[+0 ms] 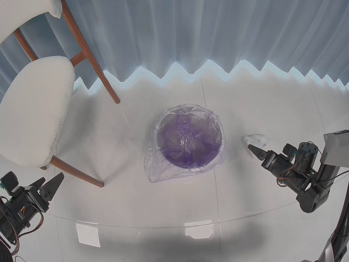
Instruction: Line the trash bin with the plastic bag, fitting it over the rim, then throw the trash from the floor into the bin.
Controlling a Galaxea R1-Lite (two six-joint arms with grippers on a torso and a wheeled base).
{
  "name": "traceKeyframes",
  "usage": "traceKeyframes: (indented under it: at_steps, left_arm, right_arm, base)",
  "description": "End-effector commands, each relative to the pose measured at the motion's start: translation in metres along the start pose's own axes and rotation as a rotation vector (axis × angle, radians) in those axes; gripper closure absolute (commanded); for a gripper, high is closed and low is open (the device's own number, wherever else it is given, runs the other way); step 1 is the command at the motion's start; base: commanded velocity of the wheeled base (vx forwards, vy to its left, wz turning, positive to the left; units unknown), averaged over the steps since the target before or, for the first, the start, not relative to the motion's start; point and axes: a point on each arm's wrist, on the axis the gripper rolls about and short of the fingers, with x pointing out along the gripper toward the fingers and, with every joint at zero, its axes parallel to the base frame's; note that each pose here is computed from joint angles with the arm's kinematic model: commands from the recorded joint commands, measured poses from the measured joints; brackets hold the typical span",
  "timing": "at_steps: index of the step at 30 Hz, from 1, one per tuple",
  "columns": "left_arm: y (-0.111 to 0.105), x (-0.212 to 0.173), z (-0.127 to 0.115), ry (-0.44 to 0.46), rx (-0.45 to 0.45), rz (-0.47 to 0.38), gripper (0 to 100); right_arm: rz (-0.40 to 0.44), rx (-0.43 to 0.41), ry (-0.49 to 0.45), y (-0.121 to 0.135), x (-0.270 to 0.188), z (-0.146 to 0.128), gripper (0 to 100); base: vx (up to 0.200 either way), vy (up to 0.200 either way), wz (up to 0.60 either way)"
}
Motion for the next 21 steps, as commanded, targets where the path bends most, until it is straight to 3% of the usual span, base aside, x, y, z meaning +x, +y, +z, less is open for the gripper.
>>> traceKeyframes:
  at_steps: [1, 5, 10, 15, 17, 18, 19, 20, 21]
  left_arm:
    - [-0.011, 0.000, 0.018, -0.044, 0.021, -0.049, 0]
    - [-0.014, 0.002, 0.025, -0.043, 0.026, -0.052, 0]
    - [-0.024, 0.008, 0.033, -0.036, 0.027, -0.110, 0]
    - [-0.025, 0.017, 0.023, 0.074, 0.019, -0.133, 0]
    - [-0.027, 0.027, 0.010, 0.217, 0.008, -0.188, 0]
    - [-0.027, 0.028, 0.009, 0.222, 0.008, -0.187, 0]
    - [-0.025, 0.041, 0.001, 0.295, 0.008, -0.182, 0]
    - [-0.025, 0.041, 0.001, 0.295, 0.008, -0.182, 0]
    - [-0.024, 0.056, -0.005, 0.350, 0.011, -0.169, 0]
  right_arm:
    - [0.017, -0.007, -0.007, -0.009, 0.024, -0.001, 0]
    - [0.016, -0.006, -0.003, -0.016, 0.038, -0.006, 0]
    - [0.005, 0.007, 0.012, -0.019, 0.037, -0.011, 0]
    - [-0.005, 0.012, 0.029, -0.021, 0.027, -0.019, 0]
    - [-0.014, 0.015, 0.051, -0.019, 0.016, -0.023, 0]
    - [-0.015, 0.015, 0.052, -0.019, 0.016, -0.023, 0]
    - [-0.014, 0.016, 0.051, -0.015, 0.008, -0.020, 0]
    - [-0.014, 0.016, 0.051, -0.015, 0.008, -0.020, 0]
    - [-0.005, 0.015, 0.037, -0.009, 0.001, -0.014, 0]
  base:
    - [0.200, 0.000, 0.00]
    - [0.200, 0.000, 0.00]
    - [0.000, 0.000, 0.00]
    - [0.000, 0.000, 0.00]
    - [0.000, 0.000, 0.00]
    - [0.000, 0.000, 0.00]
    - [0.000, 0.000, 0.00]
    - [0.000, 0.000, 0.00]
    - [0.000, 0.000, 0.00]
